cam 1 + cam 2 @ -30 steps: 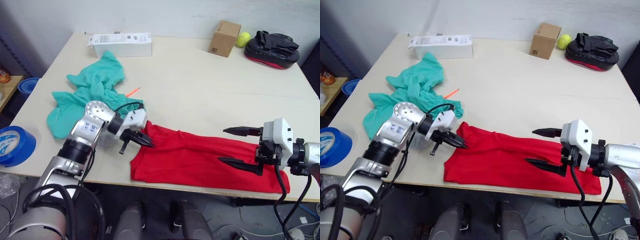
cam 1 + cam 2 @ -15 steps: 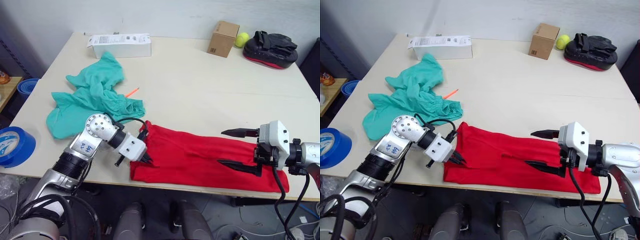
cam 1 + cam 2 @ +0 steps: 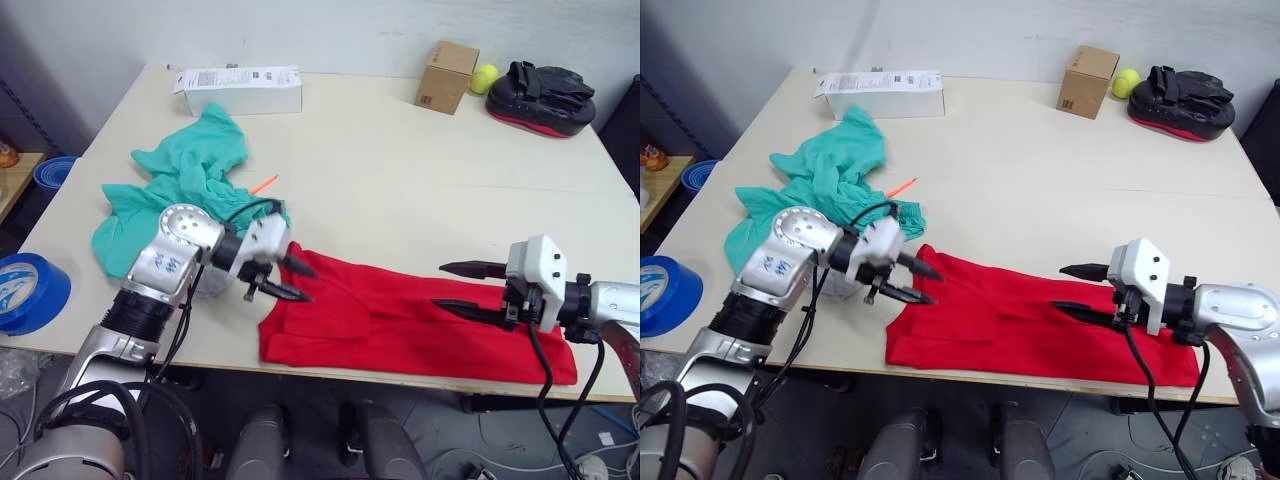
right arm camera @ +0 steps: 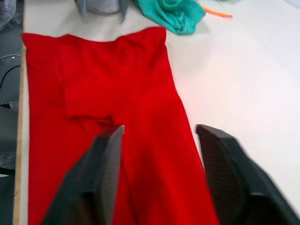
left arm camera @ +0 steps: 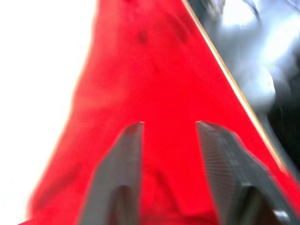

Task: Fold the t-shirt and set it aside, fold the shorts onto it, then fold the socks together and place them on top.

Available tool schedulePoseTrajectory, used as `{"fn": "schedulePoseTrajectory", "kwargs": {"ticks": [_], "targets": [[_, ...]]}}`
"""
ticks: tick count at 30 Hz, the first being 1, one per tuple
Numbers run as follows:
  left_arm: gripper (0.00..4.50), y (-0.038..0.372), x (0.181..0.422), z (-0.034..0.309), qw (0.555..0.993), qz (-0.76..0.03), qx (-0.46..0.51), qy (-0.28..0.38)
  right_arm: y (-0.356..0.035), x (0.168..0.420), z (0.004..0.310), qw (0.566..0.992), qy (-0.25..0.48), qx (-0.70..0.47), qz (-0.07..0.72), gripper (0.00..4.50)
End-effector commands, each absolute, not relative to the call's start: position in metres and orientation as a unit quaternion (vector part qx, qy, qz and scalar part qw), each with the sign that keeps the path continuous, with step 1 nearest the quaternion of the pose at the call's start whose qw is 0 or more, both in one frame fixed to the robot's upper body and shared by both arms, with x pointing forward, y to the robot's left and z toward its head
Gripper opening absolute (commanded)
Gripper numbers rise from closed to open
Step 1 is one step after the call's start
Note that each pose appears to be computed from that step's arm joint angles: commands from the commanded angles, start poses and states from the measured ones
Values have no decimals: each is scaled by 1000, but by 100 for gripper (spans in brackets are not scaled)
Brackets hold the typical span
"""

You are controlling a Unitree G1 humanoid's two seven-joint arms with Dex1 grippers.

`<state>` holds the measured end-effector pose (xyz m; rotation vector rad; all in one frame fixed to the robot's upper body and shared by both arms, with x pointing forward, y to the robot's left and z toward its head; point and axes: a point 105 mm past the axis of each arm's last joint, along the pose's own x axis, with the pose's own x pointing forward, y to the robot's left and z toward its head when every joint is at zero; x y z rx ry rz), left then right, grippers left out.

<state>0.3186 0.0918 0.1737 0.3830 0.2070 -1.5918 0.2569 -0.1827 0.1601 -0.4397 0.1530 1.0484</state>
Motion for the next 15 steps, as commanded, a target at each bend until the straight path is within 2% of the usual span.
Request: {"fn": "schedulePoseTrajectory", "kwargs": {"ticks": [1, 2, 4, 6, 7, 10, 15], "targets": [[352, 86, 325, 181, 708, -688, 119, 103, -173, 261, 156, 845, 67, -222, 482, 107], [395, 85, 329, 178, 720, -676, 107, 112, -170, 264, 153, 849, 68, -220, 476, 59], [449, 82, 342, 165, 750, -640, 98, 136, -164, 274, 145, 863, 70, -212, 452, 2], [427, 80, 351, 151, 764, -620, 110, 141, -160, 283, 137, 877, 76, -205, 427, 0], [408, 79, 354, 142, 767, -612, 122, 148, -160, 288, 131, 884, 84, -203, 412, 0], [310, 78, 359, 124, 769, -598, 154, 165, -164, 298, 115, 900, 106, -206, 370, 0], [156, 80, 367, 102, 773, -573, 197, 189, -194, 306, 94, 927, 148, -203, 278, 0]]}}
